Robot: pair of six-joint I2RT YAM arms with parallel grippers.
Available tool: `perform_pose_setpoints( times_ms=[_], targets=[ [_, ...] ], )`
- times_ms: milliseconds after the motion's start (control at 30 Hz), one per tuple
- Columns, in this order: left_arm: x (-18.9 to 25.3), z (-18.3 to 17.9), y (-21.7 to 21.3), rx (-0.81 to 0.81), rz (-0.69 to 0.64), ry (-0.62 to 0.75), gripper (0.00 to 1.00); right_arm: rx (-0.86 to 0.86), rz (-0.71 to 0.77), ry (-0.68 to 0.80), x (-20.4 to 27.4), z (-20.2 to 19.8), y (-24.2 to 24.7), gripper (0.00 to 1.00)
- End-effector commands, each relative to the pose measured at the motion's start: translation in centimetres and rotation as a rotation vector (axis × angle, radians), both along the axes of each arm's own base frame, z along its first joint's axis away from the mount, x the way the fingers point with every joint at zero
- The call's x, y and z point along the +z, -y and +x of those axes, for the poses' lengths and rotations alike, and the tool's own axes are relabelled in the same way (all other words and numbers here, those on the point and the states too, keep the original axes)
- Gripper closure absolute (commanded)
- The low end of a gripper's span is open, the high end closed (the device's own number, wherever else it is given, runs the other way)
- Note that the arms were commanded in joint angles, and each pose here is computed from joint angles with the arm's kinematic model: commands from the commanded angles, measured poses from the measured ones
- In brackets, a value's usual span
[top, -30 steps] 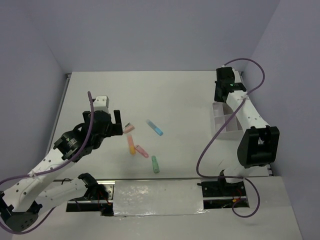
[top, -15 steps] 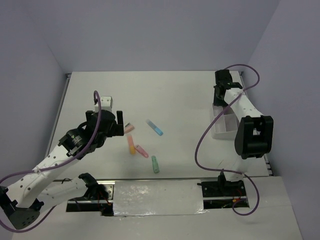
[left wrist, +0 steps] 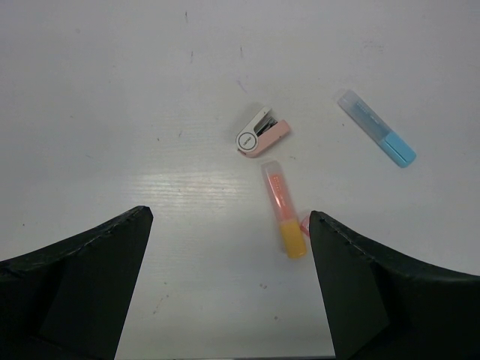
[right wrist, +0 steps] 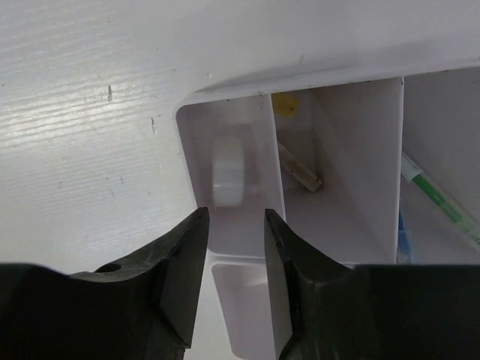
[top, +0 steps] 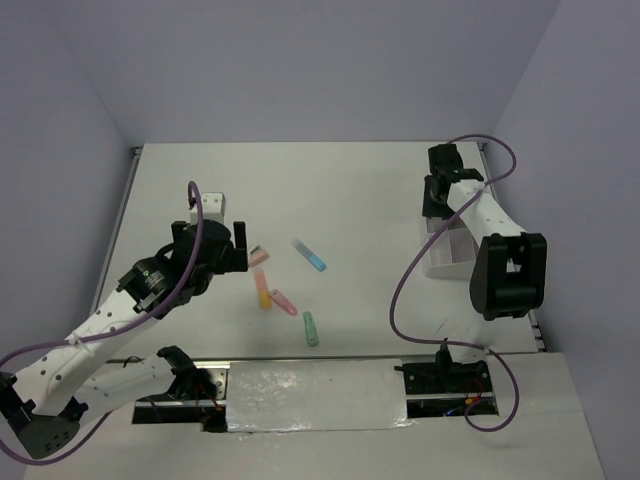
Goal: Sort the stationery into containers
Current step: Place the stationery in the storage box.
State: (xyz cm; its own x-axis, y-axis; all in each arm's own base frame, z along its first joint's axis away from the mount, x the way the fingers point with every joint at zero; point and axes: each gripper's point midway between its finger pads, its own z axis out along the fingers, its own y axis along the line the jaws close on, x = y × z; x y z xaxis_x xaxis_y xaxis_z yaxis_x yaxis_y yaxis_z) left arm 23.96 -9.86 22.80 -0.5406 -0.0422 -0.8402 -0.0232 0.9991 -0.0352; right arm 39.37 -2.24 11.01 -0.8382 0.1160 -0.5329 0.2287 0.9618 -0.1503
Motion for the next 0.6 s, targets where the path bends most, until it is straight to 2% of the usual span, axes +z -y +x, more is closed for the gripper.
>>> perform_pose_setpoints(
  times_ms=[0,233,333,367,400,433,500,567],
  targets=[
    [0.3,0.4,0.0,-0.005,0.015,0.019,0.01,0.001,-0.001,0.077,2.8,0.1,-0.4,0.56],
    [0.3,0.5,0.0,-0.007,0.014,0.018,0.01,0.02,0.018,0.162,5.6,-0.1,-1.6,0.52],
    [0.4,0.5,0.0,0.0,0.01,0.023,0.01,0.186,0.137,0.282,8.5,-0.3,-6.6,0.51],
    [0.3,0.4,-0.1,0.006,0.013,0.019,0.01,0.259,0.176,0.314,9.2,-0.5,-8.6,0.38],
    [0.3,0.5,-0.3,0.017,0.011,0.018,0.01,0.412,0.266,0.389,11.1,-1.0,-13.0,0.18],
    [0.4,0.6,-0.8,0.046,0.019,0.023,0.01,0.49,0.298,0.394,10.9,-1.8,-14.9,0.0],
    [0.3,0.6,-1.5,0.089,0.027,0.015,0.01,0.63,0.38,0.397,11.3,-3.1,-19.6,0.0],
    [0.4,0.6,-2.4,0.142,0.043,0.02,0.01,0.679,0.404,0.364,10.7,-3.7,-21.9,0.0]
  ],
)
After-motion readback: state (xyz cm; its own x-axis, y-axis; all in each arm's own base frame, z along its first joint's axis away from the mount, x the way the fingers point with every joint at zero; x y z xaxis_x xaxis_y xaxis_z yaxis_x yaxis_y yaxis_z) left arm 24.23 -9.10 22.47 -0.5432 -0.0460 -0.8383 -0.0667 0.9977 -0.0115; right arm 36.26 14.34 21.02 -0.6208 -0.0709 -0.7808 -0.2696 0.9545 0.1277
